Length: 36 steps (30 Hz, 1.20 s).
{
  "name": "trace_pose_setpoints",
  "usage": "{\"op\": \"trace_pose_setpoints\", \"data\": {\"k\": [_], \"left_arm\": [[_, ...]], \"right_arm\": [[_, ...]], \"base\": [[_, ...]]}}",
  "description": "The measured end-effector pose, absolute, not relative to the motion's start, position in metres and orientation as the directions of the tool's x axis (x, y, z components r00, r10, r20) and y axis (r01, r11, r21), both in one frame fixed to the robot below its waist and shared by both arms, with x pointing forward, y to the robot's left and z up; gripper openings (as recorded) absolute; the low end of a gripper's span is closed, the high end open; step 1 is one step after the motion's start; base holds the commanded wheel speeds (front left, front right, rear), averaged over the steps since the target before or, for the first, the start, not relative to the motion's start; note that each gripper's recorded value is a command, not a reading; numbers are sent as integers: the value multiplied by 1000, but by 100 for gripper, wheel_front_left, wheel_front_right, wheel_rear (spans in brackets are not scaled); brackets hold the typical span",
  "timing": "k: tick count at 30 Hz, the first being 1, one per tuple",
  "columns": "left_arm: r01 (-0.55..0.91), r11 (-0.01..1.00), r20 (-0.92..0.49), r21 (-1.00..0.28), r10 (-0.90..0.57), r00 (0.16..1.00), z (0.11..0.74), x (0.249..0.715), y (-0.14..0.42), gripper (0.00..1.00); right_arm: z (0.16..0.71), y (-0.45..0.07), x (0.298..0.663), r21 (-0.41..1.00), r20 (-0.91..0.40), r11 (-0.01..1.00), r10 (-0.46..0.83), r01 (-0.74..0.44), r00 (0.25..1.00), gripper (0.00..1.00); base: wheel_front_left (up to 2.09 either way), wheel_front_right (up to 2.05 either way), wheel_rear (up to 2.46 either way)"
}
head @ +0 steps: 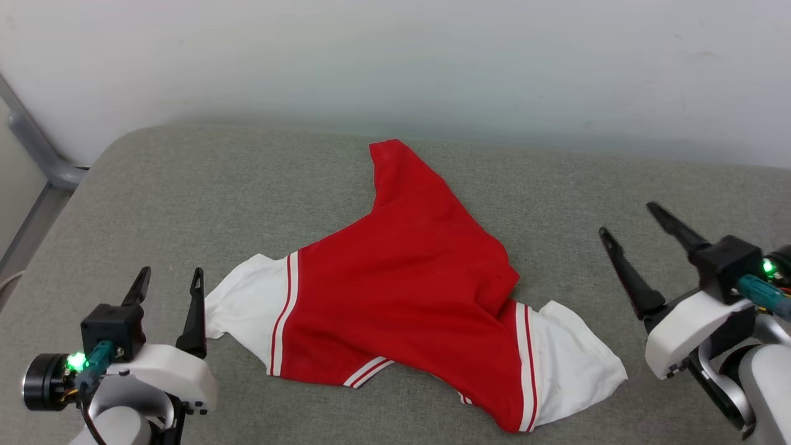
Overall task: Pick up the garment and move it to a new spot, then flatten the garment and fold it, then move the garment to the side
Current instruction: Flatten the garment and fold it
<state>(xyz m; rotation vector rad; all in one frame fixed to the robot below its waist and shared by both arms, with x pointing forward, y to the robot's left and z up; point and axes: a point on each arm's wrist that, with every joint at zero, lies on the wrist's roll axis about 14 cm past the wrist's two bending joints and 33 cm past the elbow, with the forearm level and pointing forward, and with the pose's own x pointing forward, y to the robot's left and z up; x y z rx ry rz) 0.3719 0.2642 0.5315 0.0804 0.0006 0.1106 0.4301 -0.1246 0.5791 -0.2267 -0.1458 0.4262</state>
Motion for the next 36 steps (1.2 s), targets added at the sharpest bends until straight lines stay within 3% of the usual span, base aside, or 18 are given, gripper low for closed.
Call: {"op": "trace_pose_setpoints", "data": {"k": [7, 14, 24, 29, 30, 31, 32, 36], "left_arm": [[-195, 978, 56, 69, 191, 980, 530, 350, 265, 100], [-223, 972, 59, 79, 218, 974, 520, 341, 264, 100], [-246, 966, 52, 85, 242, 969, 509, 348, 259, 100], [-270, 959, 49, 84, 267, 963, 505, 350, 264, 100], [-272, 959, 52, 84, 268, 962, 505, 350, 264, 100], [-273, 958, 53, 85, 269, 962, 505, 350, 264, 100], [-275, 958, 49, 83, 271, 961, 504, 349, 264, 100], [-265, 961, 53, 76, 261, 964, 504, 351, 261, 100]], "right_arm": [[509, -103, 421, -235, -373, 748, 521, -621, 768, 100], [447, -114, 405, -172, -697, 677, 430, -715, 575, 100], [372, -129, 395, -106, -875, 622, 313, -776, 370, 100], [358, -126, 394, -60, -885, 627, 326, -777, 331, 100], [357, -126, 394, -56, -884, 629, 331, -775, 332, 69], [358, -126, 395, -57, -879, 629, 337, -776, 338, 26], [359, -125, 395, -57, -872, 631, 346, -774, 346, 0], [369, -124, 404, -62, -833, 654, 382, -754, 399, 0]], "base": [[0, 0, 0], [0, 0, 0], [0, 0, 0], [0, 0, 0], [0, 0, 0], [0, 0, 0], [0, 0, 0], [0, 0, 0]]}}
